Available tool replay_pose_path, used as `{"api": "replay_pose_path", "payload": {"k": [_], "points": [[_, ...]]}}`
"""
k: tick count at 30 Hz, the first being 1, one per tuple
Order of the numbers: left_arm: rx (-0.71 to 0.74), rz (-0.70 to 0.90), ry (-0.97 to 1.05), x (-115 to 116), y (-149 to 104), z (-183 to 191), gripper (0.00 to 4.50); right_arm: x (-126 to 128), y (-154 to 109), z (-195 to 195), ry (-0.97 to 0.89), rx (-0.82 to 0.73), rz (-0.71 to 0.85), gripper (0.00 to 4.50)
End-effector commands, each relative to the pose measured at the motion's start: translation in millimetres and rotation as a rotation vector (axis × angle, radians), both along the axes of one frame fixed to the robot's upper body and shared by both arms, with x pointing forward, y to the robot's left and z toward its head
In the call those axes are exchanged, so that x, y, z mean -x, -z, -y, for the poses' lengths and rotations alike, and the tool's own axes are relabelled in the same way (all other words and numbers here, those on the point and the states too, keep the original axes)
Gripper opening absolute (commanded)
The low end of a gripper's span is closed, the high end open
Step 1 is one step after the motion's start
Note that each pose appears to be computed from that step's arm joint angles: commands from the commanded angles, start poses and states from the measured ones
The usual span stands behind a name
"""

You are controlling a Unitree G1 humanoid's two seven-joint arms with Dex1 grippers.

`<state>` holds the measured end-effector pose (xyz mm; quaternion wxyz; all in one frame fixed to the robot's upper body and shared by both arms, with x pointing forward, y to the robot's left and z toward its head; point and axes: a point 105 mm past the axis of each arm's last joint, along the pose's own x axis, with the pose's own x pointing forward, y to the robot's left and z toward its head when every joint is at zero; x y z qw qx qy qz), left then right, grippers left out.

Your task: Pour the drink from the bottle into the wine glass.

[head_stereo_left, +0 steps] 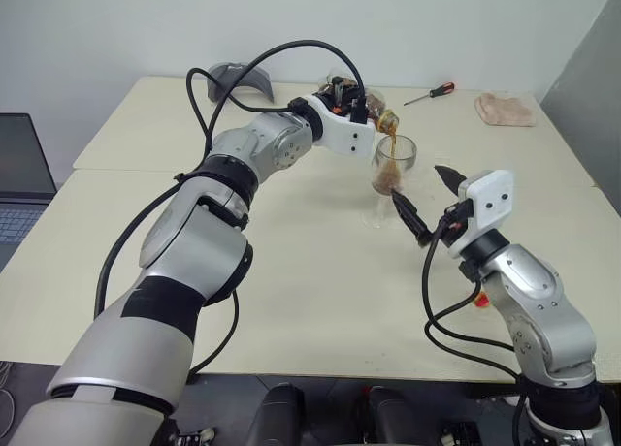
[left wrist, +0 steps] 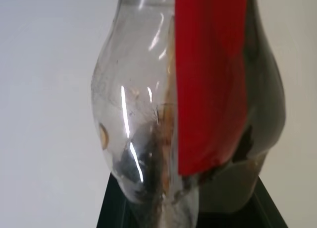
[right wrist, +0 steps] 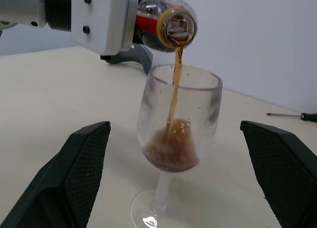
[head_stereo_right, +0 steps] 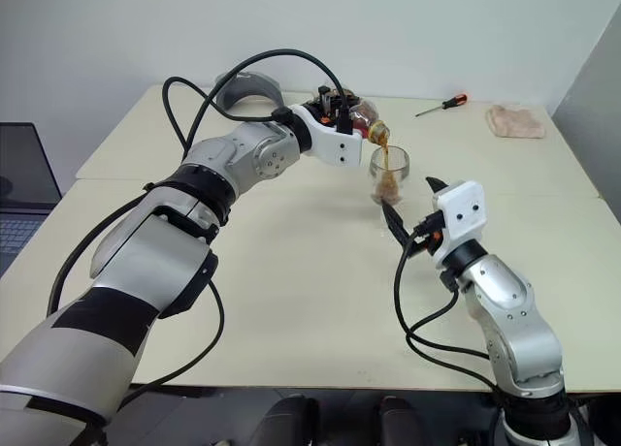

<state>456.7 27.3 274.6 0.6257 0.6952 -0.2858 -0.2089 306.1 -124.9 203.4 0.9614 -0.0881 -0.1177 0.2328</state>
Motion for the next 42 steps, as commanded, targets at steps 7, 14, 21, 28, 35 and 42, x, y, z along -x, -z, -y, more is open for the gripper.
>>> {"api": "replay_pose_path", "payload": {"k": [7, 14, 21, 28, 35, 42], "points": [[0.015, 0.079, 0.016, 4, -28, 4, 0.79, 11, -13, -9, -0.026, -0.018, 0.068, 4.50], [0.006, 0.079, 0.008, 3, -28, 3, 0.79, 11, -10, -9, -0.028, -0.021, 0.057, 4.50], [0.001, 0.083, 0.003, 2, -30, 2, 0.79, 12, -8, -10, -0.029, -0.025, 0.051, 4.50], [-0.009, 0.085, -0.002, 2, -29, 0, 0.79, 12, -7, -12, -0.032, -0.025, 0.046, 4.50], [-0.024, 0.094, -0.002, 2, -30, 2, 0.79, 12, -5, -12, -0.035, -0.020, 0.040, 4.50], [-0.035, 0.114, 0.003, 3, -32, 2, 0.79, 11, -6, -13, -0.035, -0.023, 0.038, 4.50]]}}
